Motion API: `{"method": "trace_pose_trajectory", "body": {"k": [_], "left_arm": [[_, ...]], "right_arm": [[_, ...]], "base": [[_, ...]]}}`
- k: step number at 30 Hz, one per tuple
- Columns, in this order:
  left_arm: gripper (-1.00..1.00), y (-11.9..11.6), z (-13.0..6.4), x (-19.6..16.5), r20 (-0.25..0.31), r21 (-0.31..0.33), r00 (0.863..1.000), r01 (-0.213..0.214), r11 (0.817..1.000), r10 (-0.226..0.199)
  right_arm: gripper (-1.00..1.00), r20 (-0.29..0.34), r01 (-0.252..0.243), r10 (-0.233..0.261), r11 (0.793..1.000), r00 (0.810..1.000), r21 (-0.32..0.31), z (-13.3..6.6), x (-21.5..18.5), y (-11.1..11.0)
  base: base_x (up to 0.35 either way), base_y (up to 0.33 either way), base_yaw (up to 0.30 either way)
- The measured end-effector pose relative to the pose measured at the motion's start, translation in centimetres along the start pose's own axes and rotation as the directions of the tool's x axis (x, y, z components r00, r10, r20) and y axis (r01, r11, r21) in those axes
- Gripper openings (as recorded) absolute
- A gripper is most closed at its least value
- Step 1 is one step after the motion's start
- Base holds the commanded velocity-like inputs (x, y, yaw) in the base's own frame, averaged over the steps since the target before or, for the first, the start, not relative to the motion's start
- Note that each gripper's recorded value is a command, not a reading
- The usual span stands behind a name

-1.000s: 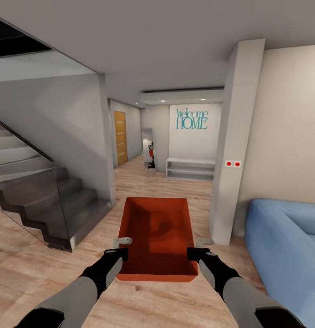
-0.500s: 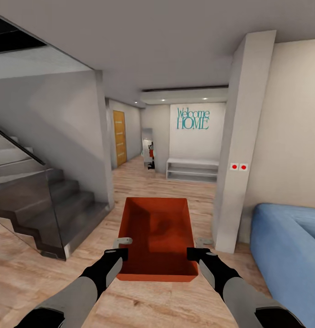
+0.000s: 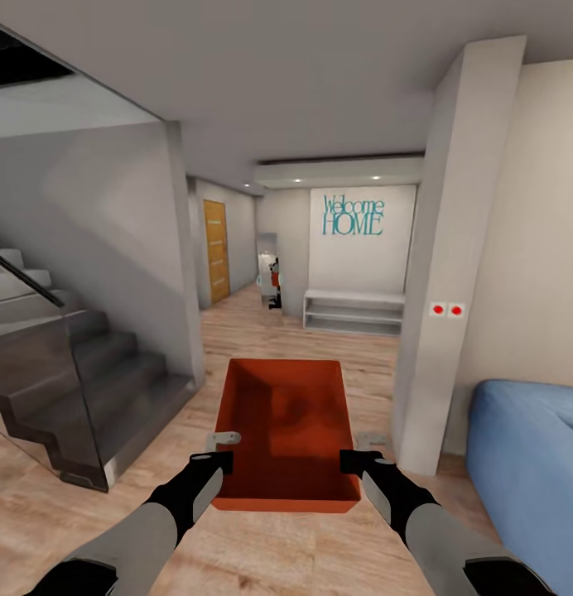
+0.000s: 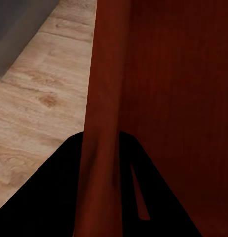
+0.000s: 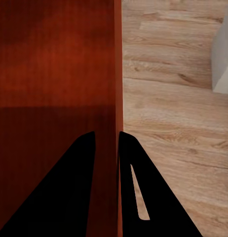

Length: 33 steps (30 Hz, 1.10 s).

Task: Move the two storage containers from the living room to the garage. In the garage, place one container on the floor and stack the other container on top of it (either order is fine).

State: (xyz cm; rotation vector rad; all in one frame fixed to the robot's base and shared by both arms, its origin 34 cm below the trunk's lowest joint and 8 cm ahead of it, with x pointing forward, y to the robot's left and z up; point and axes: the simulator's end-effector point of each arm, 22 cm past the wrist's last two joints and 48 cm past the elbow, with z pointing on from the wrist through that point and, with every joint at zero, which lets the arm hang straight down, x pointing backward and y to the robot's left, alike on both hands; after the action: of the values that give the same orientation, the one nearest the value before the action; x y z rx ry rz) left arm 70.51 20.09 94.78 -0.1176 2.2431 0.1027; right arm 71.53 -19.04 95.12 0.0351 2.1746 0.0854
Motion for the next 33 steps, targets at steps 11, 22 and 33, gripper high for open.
{"method": "trace_pose_trajectory", "body": {"k": [11,22,33], "left_arm": [[-1.0,0.02,0.03,0.23,-0.005,0.0,1.0,0.001,1.0,-0.001],[-1.0,0.24,0.08,0.12,-0.002,-0.001,1.0,0.004,1.0,-0.004],[-1.0,0.35,0.07,-0.1,0.003,-0.001,1.0,0.004,1.0,-0.004]], "right_arm": [[-1.0,-0.006,0.001,-0.001,1.0,1.0,0.0,0.01,0.16,0.0],[-1.0,0.0,0.002,-0.002,1.0,1.0,-0.001,0.0,0.05,0.25],[-1.0,0.005,0.001,-0.001,1.0,1.0,-0.002,-0.01,-0.09,0.4]], "base": [[0.324,0.0,0.0],[0.324,0.0,0.0],[0.324,0.0,0.0]]}}
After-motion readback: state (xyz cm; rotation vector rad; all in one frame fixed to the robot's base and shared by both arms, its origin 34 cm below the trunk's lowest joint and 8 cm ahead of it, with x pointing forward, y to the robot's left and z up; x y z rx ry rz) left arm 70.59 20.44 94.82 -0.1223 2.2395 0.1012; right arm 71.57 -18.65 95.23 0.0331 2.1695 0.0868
